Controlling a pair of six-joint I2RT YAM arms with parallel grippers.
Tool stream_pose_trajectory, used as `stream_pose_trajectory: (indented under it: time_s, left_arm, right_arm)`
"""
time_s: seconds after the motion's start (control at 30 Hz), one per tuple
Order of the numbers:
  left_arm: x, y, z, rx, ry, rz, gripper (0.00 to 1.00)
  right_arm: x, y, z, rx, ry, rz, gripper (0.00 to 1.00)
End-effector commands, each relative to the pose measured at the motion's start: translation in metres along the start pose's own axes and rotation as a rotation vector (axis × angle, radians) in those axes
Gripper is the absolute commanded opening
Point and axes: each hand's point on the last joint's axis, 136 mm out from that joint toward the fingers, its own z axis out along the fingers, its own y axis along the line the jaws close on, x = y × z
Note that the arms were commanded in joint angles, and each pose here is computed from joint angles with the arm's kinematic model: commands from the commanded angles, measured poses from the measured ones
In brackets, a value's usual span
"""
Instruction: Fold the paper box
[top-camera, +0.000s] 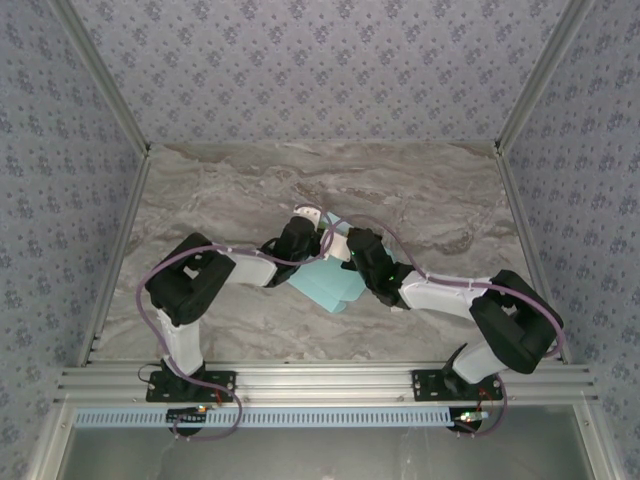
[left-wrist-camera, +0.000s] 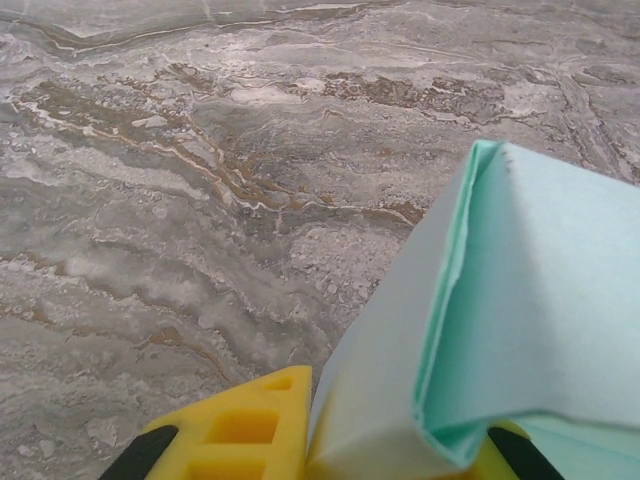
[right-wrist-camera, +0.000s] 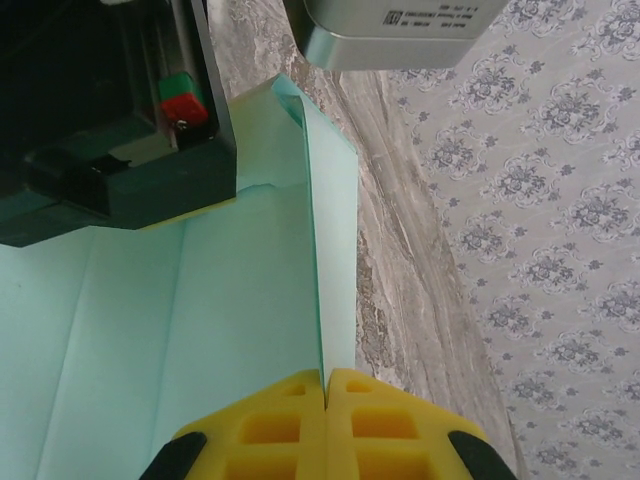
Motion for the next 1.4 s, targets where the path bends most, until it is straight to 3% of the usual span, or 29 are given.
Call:
stream_pose_trajectory:
  time_s: [0.0,0.23,0.43,0.83,1.1,1.37]
  left_arm:
    - [-0.009,0.078,-0.001,-0.326,-0.071,-0.105,0.1]
    - [-0.016,0.086,-0.009,-0.357,-0.148,-0.169,0.07]
    - [-0.013,0.092,-0.005,-0.401,-0.137,-0.162,0.05]
    - [-0.013,0.085,-0.009,-0.481,-0.166,0.007,0.06]
    - [-0.013,0.039,0.0,-0.192,-0.161,0.099,0.19]
    - [-0.005,0.023,0.004,-0.064,-0.1,0.166,0.32]
  right_arm:
    - [-0.006,0.008,-0.013,-0.036,-0.033,0.035,0.05]
    - [-0.006,0.015,-0.014,-0.058,-0.041,0.065,0.05]
    - [-0.008,0.02,-0.017,-0.091,-0.065,0.09,0.05]
    - [-0.01,0.014,-0.018,-0.099,-0.091,0.147,0.05]
    - [0.003,0.001,-0.011,-0.074,-0.04,0.145,0.06]
    - [0.017,0.0,0.0,-0.049,0.044,0.008,0.06]
